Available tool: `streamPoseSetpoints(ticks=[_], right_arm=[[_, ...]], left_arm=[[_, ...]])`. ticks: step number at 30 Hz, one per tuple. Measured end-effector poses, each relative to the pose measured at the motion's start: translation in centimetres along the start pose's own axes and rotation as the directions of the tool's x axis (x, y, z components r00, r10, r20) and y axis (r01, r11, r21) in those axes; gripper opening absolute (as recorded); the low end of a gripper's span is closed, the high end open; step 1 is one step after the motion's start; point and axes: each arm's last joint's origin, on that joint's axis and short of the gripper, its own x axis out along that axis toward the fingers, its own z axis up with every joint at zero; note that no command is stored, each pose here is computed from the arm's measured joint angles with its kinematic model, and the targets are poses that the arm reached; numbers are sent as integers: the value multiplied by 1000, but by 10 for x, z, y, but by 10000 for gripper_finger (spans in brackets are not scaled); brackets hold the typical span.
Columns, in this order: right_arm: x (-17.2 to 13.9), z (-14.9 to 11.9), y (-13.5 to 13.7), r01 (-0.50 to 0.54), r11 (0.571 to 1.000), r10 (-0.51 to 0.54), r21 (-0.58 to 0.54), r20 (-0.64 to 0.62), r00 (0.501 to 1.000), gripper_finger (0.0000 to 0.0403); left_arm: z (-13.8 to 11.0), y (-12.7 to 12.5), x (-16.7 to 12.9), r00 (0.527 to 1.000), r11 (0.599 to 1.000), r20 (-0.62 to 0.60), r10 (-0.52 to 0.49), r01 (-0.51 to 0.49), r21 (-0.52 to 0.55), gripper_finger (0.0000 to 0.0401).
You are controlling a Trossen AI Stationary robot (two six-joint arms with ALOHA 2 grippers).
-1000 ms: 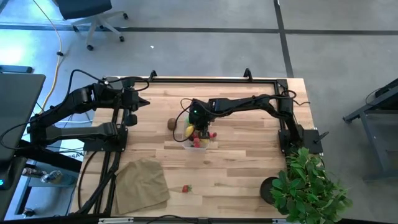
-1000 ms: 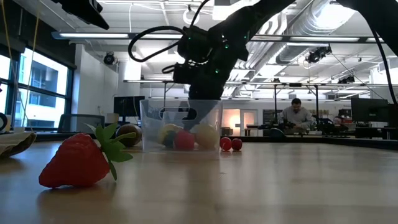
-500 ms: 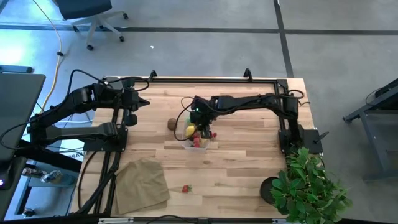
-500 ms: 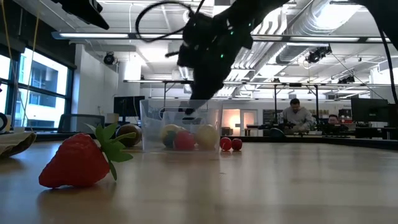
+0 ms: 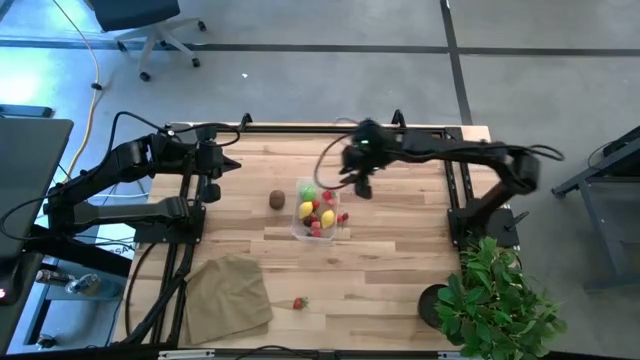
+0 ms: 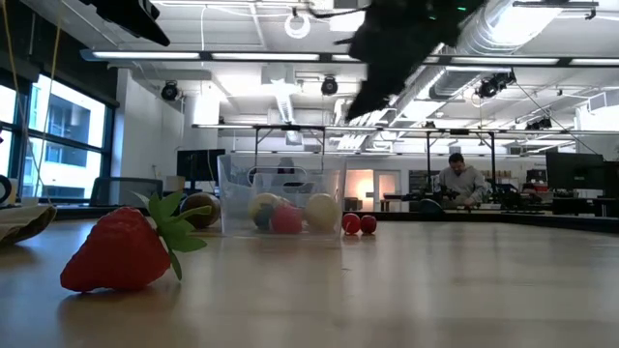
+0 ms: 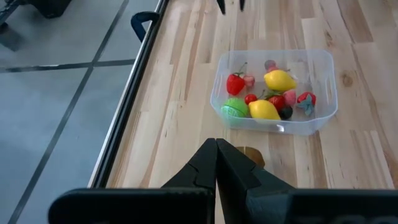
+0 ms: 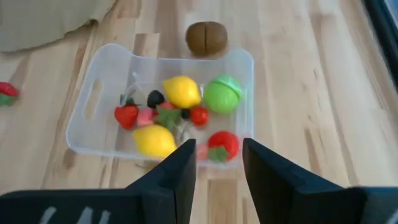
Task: Pick and placing Produce into tupperware
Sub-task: Put the dark red cherry into the transparent bin
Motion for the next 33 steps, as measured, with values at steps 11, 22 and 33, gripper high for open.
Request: streamPoseSetpoints(ticks=[11,22,33], right_arm=[[-5,-104,46,-97,994,105,-50,203,973,124],[34,-147,66,73,967,6,-246,306,952,124],[78,-155,58,29,988,13,-153,263,965,152]], left_arm=[[0,0,0,1000,1000,0,0,0,0,1],[0,0,0,1000,1000,0,0,0,0,1],[0,0,0,1000,1000,0,0,0,0,1]])
